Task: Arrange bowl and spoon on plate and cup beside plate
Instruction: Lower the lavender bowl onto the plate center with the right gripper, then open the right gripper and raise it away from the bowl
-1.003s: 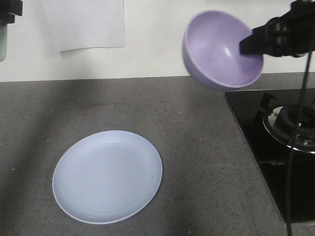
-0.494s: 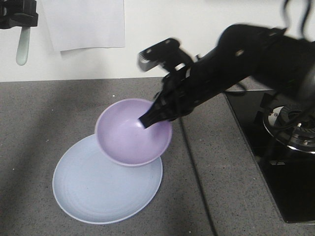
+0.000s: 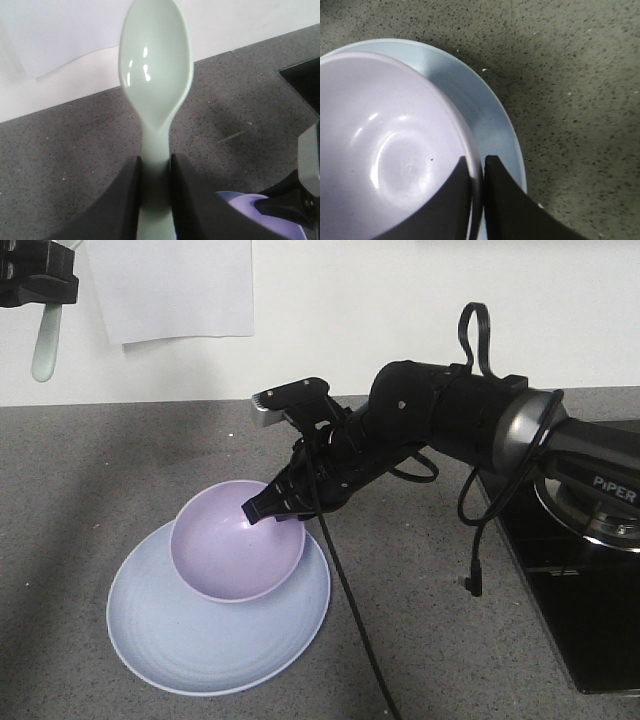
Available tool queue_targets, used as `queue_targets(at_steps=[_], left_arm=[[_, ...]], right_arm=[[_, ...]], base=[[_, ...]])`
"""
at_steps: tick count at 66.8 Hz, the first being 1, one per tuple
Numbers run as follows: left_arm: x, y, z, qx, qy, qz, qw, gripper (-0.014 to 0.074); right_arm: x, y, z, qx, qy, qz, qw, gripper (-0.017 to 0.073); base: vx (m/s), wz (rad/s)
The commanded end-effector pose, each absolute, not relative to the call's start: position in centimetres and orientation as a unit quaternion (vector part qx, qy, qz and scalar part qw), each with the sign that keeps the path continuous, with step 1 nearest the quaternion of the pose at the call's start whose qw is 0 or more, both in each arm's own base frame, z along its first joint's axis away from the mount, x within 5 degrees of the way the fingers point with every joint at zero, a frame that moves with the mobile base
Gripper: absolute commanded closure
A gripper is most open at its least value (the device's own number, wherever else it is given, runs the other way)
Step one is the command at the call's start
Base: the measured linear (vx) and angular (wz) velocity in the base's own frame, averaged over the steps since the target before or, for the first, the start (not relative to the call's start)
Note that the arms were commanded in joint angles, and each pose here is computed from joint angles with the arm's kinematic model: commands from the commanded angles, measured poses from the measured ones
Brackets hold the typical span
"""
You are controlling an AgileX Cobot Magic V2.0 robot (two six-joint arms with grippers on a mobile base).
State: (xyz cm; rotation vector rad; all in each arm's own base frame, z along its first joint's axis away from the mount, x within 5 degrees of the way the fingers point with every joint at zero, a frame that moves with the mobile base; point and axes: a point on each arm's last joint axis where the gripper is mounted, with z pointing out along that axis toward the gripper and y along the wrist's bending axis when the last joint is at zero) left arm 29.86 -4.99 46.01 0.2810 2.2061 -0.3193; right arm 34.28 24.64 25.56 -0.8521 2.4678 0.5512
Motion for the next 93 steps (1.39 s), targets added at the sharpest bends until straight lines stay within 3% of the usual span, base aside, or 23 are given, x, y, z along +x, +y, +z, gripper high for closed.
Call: queue_targets(at_steps=[1, 33, 62, 77, 93], left_arm=[[28.8, -5.2, 48.1, 0.113, 0.859, -0.141, 0.479, 0.059], [28.7, -5.3, 47.9, 0.116, 0.865, -0.142, 0.468, 0.059], [28.7, -5.3, 47.9, 0.117, 0.866, -0.142, 0.464, 0.059], [28.5, -5.3, 47.8, 0.13, 0.868, -0.138, 0.459, 0.059], [28.4, -5.4, 47.7, 0.146, 0.868, -0.133, 0.455, 0.059]], right_arm=[[34.3, 24.9, 28.6, -0.299, 0.88, 0.23, 0.289, 0.0475], [33.4, 25.0, 28.2, -0.331, 0.878, 0.244, 0.243, 0.037], [33.0, 25.5, 26.9, -0.352, 0.876, 0.264, 0.198, 0.021], [33.3, 25.1, 27.6, -0.375, 0.869, 0.238, 0.22, 0.0204], [33.9, 23.5, 33.4, -0.381, 0.858, 0.151, 0.31, 0.0204]], base=[[0.0, 0.0], [0.0, 0.0], [0.0, 0.0], [0.0, 0.0], [0.0, 0.0]])
